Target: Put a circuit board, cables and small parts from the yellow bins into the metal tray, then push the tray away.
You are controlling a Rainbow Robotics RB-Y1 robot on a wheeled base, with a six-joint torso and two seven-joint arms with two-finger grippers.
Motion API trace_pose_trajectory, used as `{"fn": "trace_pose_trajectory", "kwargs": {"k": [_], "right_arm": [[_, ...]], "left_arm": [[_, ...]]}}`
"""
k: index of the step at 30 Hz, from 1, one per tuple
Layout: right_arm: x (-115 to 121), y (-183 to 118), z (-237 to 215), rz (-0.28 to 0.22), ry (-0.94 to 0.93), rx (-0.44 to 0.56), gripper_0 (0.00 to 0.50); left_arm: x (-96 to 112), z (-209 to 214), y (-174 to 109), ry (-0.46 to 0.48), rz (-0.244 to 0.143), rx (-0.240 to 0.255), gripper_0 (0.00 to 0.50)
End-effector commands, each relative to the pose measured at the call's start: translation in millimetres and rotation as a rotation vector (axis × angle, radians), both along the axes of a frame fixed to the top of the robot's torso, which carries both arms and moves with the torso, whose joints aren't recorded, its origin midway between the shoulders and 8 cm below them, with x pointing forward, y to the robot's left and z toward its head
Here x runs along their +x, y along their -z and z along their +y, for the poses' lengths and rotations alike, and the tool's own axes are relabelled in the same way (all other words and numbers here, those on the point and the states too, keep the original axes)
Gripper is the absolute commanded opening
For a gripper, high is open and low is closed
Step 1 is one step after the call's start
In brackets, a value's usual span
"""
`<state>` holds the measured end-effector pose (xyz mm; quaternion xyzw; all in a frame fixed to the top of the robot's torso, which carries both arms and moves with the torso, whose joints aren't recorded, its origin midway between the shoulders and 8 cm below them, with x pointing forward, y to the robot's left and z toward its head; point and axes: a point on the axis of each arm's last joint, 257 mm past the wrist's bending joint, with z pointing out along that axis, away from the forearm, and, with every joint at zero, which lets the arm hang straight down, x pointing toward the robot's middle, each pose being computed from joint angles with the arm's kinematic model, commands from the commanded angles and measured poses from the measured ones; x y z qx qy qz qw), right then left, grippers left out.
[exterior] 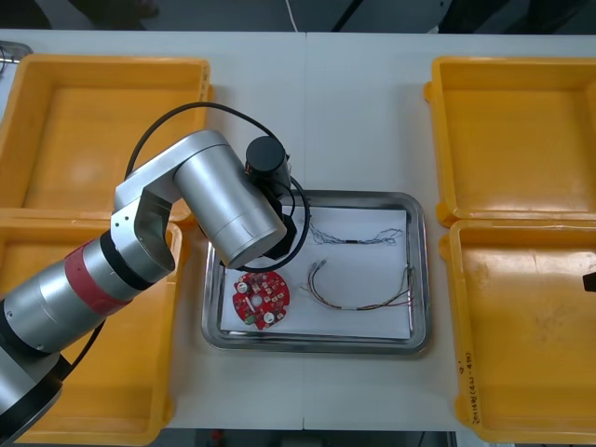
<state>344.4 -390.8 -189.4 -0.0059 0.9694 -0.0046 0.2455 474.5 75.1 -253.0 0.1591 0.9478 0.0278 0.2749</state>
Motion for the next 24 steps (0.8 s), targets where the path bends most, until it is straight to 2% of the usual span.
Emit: {"fn": "trace_pose_trajectory", "kwargs": {"k": [1,11,16,19,24], "right_arm": [[-6,-11,-12,-0.016,0.039,-0.024,0.5],[-6,-10,-13,-0.015,0.043,-0.023,0.5],[-6,-10,-13,-0.015,0.044,-0.022,0.5],[-6,-10,-11,-0.012,0.039,-0.022,0.5],[-6,-8,-6,-0.009,0.028,-0.019,0.5]], "left_arm": [[-4,-16,1,-0.053,-0.009,-0.067,0.5],[-4,-15,0,-0.064,-0.009,-0.073,0.5],[-2,-15,-6,-0.062,-0.027,-0.077,0.5],[-2,-12,-14,-0.069,-0.032,-0.087,0.5],[-9,-1,-43,-0.09,-0.014,-0.12,0.5]]}}
